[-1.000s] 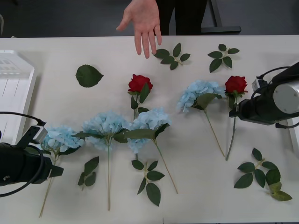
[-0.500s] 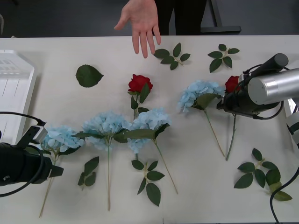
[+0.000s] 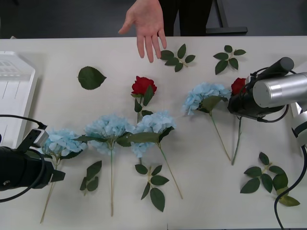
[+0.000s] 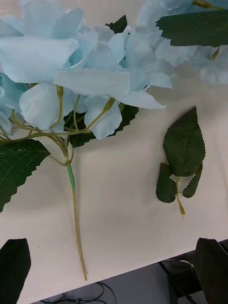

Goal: Place the red flowers into the right box and the blue flowers into the left box. If a person shows an open palm, hand one flower to the person first, then continue sorting.

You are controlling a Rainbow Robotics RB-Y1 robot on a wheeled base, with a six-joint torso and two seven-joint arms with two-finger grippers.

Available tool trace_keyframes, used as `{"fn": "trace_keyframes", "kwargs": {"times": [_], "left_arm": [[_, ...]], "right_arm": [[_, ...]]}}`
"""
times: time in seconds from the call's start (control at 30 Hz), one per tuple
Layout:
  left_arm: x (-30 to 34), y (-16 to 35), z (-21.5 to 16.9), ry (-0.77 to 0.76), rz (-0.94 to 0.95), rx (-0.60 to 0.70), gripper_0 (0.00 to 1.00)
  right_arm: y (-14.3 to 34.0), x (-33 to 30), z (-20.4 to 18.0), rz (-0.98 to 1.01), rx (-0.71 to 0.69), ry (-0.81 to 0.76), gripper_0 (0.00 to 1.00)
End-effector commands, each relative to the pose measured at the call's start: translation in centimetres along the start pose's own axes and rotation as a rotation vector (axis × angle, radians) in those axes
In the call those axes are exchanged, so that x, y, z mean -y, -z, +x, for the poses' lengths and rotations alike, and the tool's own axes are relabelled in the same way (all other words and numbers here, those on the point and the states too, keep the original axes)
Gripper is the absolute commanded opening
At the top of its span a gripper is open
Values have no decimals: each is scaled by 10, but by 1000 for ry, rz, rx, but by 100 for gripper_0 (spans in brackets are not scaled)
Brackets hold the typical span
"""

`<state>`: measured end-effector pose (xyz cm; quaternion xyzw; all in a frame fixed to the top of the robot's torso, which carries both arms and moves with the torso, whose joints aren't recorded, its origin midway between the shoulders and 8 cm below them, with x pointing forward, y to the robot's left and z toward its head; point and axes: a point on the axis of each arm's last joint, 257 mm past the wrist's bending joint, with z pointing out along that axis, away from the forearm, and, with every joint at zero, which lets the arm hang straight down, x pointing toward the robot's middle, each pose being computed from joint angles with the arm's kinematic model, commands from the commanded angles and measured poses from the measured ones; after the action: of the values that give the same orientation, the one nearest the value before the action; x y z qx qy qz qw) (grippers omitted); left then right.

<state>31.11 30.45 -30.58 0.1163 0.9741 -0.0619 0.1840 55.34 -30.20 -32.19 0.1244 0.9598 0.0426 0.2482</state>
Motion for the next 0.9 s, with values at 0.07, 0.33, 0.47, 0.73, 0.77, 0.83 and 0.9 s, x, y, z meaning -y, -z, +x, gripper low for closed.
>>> {"fn": "trace_keyframes", "kwargs": {"times": [0.07,0.33,0.47,0.73,0.77,0.83,0.9], "left_arm": [[-8,7,-13,-103,-33,21,100],[-8,7,-13,-103,-33,21,100],[-8,7,-13,-103,-33,21,100],[-8,7,-13,-103,-33,21,100],[-8,7,-13,-103,-33,21,100],[-8,7,-13,-103,-33,21,100],[-8,7,-13,-103,-33,21,100]], "right_arm": [[15,-26,-26,-42,35,-38,0],[72,-4,-65,-129,24,-27,0],[123,14,-102,-224,99,6,0],[243,-4,-191,-492,442,232,0],[262,-22,-201,-552,499,272,0],[291,-52,-214,-651,583,309,0],[325,-90,-228,-765,693,345,0]]}}
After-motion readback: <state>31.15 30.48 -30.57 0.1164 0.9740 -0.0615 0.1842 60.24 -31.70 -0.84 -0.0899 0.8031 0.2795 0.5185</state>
